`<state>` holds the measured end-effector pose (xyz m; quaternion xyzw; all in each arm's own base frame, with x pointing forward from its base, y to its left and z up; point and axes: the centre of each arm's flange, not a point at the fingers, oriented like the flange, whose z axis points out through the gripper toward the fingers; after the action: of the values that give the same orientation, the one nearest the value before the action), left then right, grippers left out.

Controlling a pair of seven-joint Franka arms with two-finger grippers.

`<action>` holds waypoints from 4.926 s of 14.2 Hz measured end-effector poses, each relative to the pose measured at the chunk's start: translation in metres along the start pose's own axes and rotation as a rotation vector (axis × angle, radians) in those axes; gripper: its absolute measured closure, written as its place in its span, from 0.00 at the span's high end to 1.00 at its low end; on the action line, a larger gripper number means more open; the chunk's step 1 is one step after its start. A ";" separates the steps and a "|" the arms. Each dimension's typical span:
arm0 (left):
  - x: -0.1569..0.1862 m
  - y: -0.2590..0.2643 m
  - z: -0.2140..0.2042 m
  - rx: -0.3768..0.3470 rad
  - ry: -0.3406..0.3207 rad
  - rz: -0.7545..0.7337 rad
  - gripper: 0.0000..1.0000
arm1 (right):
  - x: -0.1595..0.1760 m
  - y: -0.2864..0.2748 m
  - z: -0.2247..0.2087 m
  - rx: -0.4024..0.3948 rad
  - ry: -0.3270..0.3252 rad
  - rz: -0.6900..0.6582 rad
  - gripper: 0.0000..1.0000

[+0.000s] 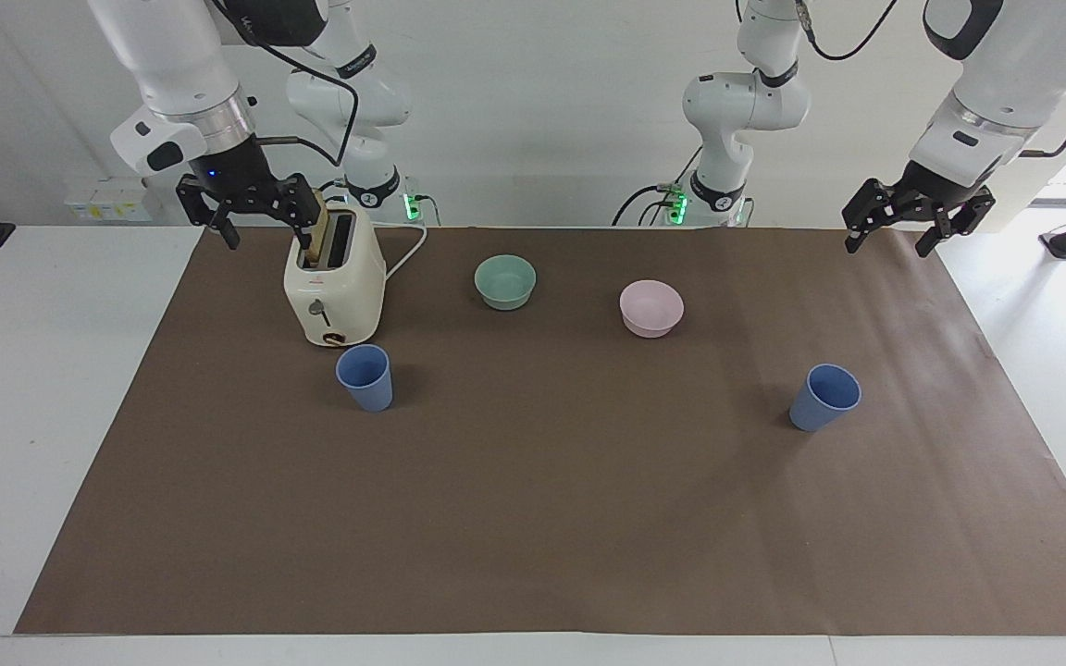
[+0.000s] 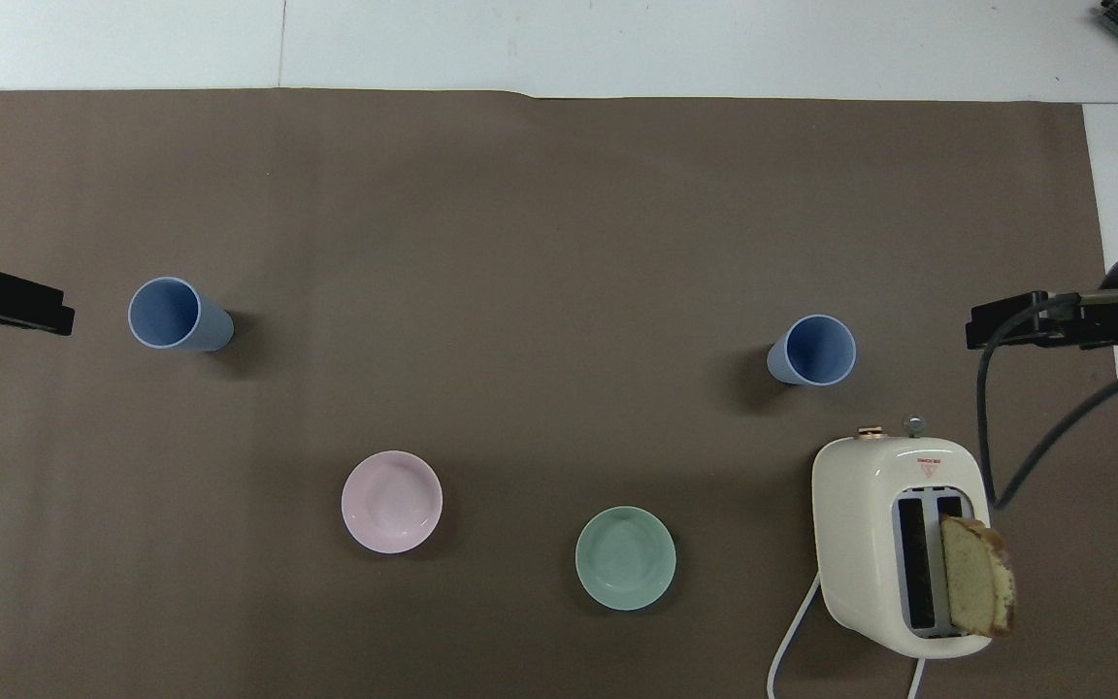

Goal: Stack blue cups with both arms

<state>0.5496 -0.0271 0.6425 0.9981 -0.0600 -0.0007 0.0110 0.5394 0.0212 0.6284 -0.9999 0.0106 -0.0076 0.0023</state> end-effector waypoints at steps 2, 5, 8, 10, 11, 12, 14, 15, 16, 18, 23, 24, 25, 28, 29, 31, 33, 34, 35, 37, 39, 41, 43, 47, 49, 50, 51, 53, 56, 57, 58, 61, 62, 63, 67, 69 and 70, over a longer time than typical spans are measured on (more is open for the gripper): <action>0.000 0.000 0.000 0.000 0.000 0.000 1.00 | 0.000 0.000 0.000 0.000 0.000 0.000 1.00; 0.000 0.001 0.000 0.000 0.000 0.001 1.00 | 0.000 0.000 0.000 0.000 0.000 0.000 1.00; 0.000 0.001 0.000 0.000 0.000 0.001 1.00 | 0.000 0.000 0.000 0.000 0.000 0.000 1.00; 0.000 0.001 0.000 0.000 0.000 0.001 1.00 | 0.000 0.000 0.000 0.000 0.000 0.000 1.00; 0.000 0.001 0.000 0.000 0.000 0.001 1.00 | 0.000 0.000 0.000 0.000 0.000 0.000 1.00; 0.000 0.001 0.000 0.000 0.000 0.001 1.00 | 0.000 0.000 0.000 0.000 0.000 0.000 1.00; 0.000 0.000 0.000 0.000 -0.001 0.000 1.00 | 0.000 0.000 0.000 0.000 0.000 0.000 1.00; 0.000 0.000 0.000 0.000 -0.003 0.000 1.00 | 0.000 0.000 0.000 0.000 0.000 0.000 1.00; 0.000 0.003 0.000 0.000 -0.003 0.005 1.00 | 0.000 0.000 0.000 0.000 0.000 0.000 1.00; 0.000 0.008 0.000 0.000 -0.004 0.015 1.00 | 0.000 0.000 0.000 0.000 0.000 0.000 1.00; -0.001 -0.004 0.000 0.000 -0.003 -0.008 1.00 | 0.000 0.000 0.000 0.000 0.000 0.000 1.00; -0.001 -0.005 0.000 0.000 -0.003 -0.009 1.00 | 0.000 0.000 0.000 0.000 0.000 0.000 1.00; -0.001 -0.005 0.000 0.000 -0.003 -0.009 1.00 | 0.000 0.000 0.000 0.000 0.000 0.000 1.00; -0.001 -0.006 0.000 0.000 -0.003 -0.011 1.00 | 0.000 0.000 0.000 0.000 0.000 0.000 1.00; -0.001 -0.006 0.000 0.000 -0.003 -0.011 1.00 | 0.000 0.000 0.000 0.000 0.000 0.000 1.00; -0.001 -0.006 0.000 0.000 -0.003 -0.011 1.00 | 0.000 0.000 0.000 0.000 0.000 0.000 1.00; -0.001 -0.006 0.000 0.000 -0.003 -0.011 1.00 | 0.000 0.000 0.000 0.000 0.000 0.000 1.00; -0.001 -0.006 0.000 0.000 -0.002 -0.011 1.00 | 0.000 0.000 0.000 0.000 0.000 0.000 1.00; 0.000 -0.007 0.000 0.000 0.001 -0.013 1.00 | 0.000 0.000 0.000 0.000 0.000 0.000 1.00; 0.001 -0.015 0.003 0.001 0.013 -0.021 1.00 | 0.000 0.000 0.000 0.000 0.000 0.000 1.00; 0.001 -0.023 0.011 0.000 0.010 -0.011 1.00 | 0.000 0.000 0.000 0.000 0.000 0.000 1.00; 0.001 -0.023 0.019 -0.001 0.004 0.001 1.00 | 0.000 0.000 0.000 0.000 0.000 0.000 1.00; 0.000 -0.020 0.028 -0.002 0.001 0.009 1.00 | 0.000 0.000 0.000 0.000 0.000 0.000 1.00; 0.006 -0.020 0.068 0.002 0.031 0.011 1.00 | 0.000 0.000 0.000 0.000 0.000 0.000 1.00; 0.009 -0.023 0.090 0.004 0.050 0.005 1.00 | 0.000 0.000 0.000 0.000 0.000 0.000 1.00; 0.010 -0.025 0.101 0.005 0.059 0.003 1.00 | 0.000 0.000 0.000 0.000 0.000 0.000 1.00; 0.011 -0.026 0.113 0.007 0.066 0.002 1.00 | 0.000 0.000 0.000 0.000 0.000 0.000 1.00; 0.011 -0.027 0.139 0.009 0.077 -0.001 1.00 | 0.000 0.000 0.000 0.000 0.000 0.001 1.00; 0.015 -0.030 0.177 0.012 0.072 -0.006 1.00 | 0.000 0.000 0.000 0.000 0.000 0.001 1.00; 0.018 -0.032 0.188 0.013 0.068 -0.009 1.00 | 0.000 0.000 0.000 0.000 0.000 0.001 1.00; 0.023 -0.034 0.198 0.015 0.069 -0.012 1.00 | 0.000 0.000 0.000 0.000 0.000 0.001 1.00; 0.033 -0.056 0.221 0.025 0.100 -0.047 1.00 | 0.000 0.001 0.000 0.000 0.000 0.001 1.00; 0.034 -0.064 0.224 0.028 0.109 -0.059 1.00 | 0.000 0.001 0.000 0.000 0.000 0.001 1.00; 0.035 -0.069 0.225 0.030 0.112 -0.065 1.00 | 0.000 0.001 0.000 0.000 0.000 0.001 1.00; 0.043 -0.070 0.241 0.036 0.136 -0.063 1.00 | 0.000 0.001 0.000 0.000 0.000 0.001 1.00; 0.045 -0.069 0.250 0.035 0.128 -0.061 1.00 | 0.000 0.001 0.000 0.000 0.000 0.001 1.00; 0.046 -0.069 0.253 0.033 0.125 -0.062 0.96 | 0.000 0.001 0.000 0.000 0.000 0.001 1.00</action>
<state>0.6025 0.0299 0.3882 0.9977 -0.0282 0.0621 -0.0016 0.5394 0.0207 0.6283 -0.9999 0.0111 -0.0075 0.0023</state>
